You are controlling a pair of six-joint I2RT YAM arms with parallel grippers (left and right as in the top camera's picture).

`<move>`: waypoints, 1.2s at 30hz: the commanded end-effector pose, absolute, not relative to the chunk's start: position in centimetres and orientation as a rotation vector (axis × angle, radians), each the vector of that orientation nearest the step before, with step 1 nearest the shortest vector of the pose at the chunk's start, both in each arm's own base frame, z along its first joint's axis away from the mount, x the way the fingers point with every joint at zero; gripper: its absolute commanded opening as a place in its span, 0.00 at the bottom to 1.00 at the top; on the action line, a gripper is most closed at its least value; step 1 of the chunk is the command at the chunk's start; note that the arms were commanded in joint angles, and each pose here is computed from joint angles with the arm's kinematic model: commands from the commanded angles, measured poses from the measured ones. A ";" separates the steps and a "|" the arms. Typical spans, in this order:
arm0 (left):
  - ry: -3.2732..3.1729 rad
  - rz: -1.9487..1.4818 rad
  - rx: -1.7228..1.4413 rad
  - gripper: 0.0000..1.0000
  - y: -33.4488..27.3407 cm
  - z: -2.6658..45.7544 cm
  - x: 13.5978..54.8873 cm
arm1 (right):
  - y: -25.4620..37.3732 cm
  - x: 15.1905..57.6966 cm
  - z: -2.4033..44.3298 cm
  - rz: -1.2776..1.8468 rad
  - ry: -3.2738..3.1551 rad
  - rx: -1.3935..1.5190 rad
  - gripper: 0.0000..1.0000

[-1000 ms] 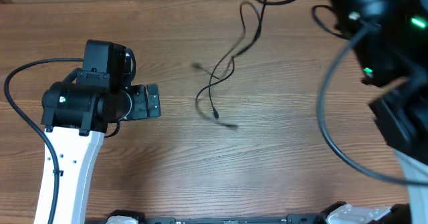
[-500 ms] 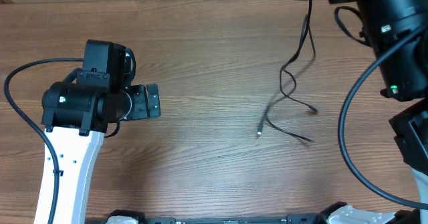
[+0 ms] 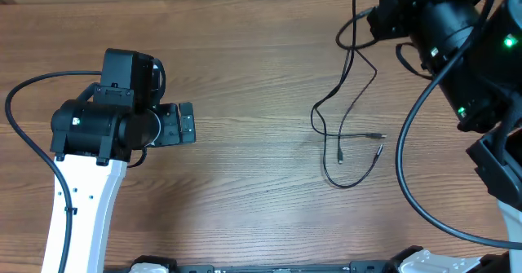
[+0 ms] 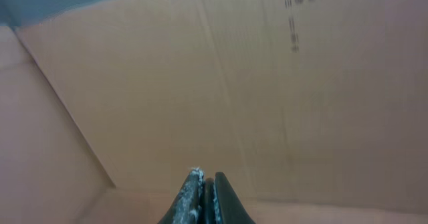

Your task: Untangle cables

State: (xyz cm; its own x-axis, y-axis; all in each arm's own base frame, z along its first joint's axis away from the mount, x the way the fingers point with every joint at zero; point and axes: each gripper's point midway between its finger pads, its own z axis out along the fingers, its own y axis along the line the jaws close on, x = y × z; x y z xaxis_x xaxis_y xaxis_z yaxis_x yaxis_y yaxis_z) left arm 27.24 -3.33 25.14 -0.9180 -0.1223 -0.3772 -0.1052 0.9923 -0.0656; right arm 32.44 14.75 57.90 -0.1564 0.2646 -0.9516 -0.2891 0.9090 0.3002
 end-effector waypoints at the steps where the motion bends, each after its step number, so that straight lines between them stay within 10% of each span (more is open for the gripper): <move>1: 2.721 -0.072 -0.142 1.00 -3.5 25.9 27.3 | 15.2 31.8 57.1 0.497 1.701 -0.070 0.04; 10: 2.634 -0.309 -0.168 1.00 -6.3 27.2 29.1 | 10.4 32.0 47.4 0.080 2.061 0.022 0.04; 16: 2.633 -0.419 -0.220 1.00 -7.4 27.4 29.0 | 3.6 31.4 50.4 -0.272 1.895 0.278 0.04; 36: 2.627 -0.929 0.290 1.00 -17.3 25.3 31.7 | 22.9 22.5 52.7 0.916 1.800 -0.776 0.04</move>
